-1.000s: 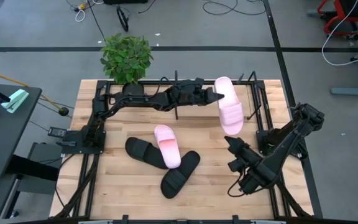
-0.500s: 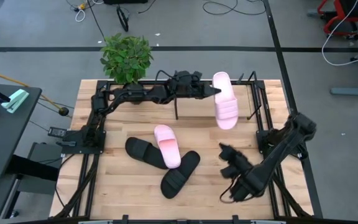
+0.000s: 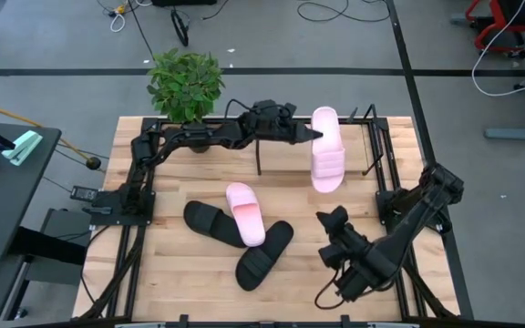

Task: Pick and place slides into the shelf
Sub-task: Put the right pink slide on the shelf

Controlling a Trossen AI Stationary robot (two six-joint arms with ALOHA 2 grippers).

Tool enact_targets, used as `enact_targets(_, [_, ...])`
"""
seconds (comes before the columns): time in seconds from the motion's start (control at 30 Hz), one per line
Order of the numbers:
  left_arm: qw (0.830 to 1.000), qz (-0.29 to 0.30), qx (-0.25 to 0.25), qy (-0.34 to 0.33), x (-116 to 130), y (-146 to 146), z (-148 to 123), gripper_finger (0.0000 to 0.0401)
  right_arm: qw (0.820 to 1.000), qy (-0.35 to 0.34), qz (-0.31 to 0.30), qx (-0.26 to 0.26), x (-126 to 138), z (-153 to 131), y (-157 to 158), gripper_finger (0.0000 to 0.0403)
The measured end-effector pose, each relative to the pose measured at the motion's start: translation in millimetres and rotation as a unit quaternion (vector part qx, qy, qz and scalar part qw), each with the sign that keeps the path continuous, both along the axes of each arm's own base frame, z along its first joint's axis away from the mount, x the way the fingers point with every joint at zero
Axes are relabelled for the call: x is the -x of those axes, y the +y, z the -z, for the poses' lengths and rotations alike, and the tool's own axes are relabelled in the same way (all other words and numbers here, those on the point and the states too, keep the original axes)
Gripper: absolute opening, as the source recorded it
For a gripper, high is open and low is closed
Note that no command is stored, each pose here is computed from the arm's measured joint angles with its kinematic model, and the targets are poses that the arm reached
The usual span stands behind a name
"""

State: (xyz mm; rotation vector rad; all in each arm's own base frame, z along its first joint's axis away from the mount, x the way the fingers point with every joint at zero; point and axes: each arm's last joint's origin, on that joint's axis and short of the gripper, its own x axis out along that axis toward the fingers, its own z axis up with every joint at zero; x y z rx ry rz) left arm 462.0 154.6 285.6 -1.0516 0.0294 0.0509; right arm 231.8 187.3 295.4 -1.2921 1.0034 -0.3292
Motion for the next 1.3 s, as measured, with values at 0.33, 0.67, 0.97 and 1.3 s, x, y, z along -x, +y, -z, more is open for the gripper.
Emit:
enact_targets(0.33, [0.997, -0.028, -0.066, 0.041, 25, 4, -31, 0.0078, 0.998, 0.004, 0.055, 0.005, 21, -2, -59, 0.0077])
enact_targets(0.67, [0.994, -0.035, -0.082, 0.057, 29, 2, -35, 0.0078, 0.983, -0.126, 0.123, -0.046, 38, -37, -99, 0.0036])
enact_targets(0.97, [0.995, -0.036, -0.082, 0.05, 29, 3, -36, 0.0078, 0.875, -0.244, 0.236, -0.346, 93, -69, -127, 0.0005])
enact_targets(1.3, [0.995, -0.008, -0.083, 0.047, 20, -24, -37, 0.0078, 0.856, -0.172, 0.227, -0.431, 114, -75, -135, 0.0063])
